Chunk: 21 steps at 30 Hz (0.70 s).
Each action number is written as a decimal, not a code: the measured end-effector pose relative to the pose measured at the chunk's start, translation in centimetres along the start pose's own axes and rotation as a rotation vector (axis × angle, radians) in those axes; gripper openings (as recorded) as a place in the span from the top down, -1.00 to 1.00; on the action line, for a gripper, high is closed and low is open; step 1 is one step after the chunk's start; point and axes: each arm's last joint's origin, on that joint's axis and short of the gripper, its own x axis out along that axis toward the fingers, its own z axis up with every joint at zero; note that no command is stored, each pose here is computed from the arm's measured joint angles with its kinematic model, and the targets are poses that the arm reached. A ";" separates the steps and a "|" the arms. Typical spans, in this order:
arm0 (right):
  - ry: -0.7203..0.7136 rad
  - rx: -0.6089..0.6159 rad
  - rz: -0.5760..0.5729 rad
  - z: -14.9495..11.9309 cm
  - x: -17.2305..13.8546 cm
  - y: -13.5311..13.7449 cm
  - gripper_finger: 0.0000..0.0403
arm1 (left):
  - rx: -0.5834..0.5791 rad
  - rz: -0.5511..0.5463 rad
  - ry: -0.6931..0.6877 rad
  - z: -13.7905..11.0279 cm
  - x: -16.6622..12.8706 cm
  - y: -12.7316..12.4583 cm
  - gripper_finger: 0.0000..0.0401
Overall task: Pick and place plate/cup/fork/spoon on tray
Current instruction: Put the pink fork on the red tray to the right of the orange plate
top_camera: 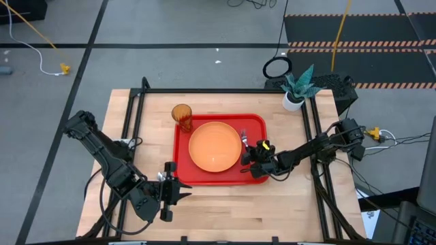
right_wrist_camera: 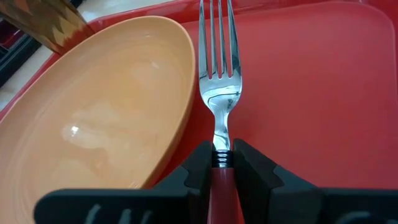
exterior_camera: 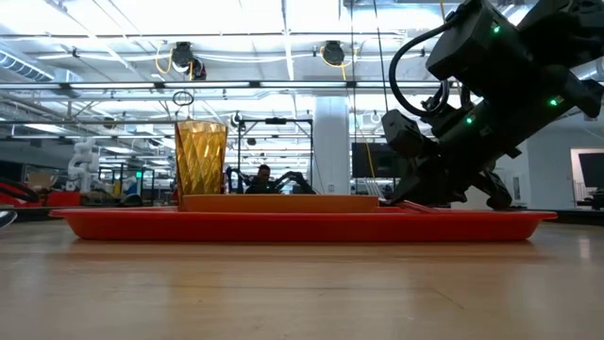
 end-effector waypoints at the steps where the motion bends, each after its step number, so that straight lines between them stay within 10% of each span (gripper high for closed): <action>1: 0.000 -0.004 0.000 0.0 0.0 0.0 0.77 | 0.000 0.000 0.000 0.0 0.0 0.0 0.56; 21: 0.004 -0.033 0.000 0.0 0.0 0.0 0.77 | -0.002 0.000 0.000 0.0 0.0 0.0 0.56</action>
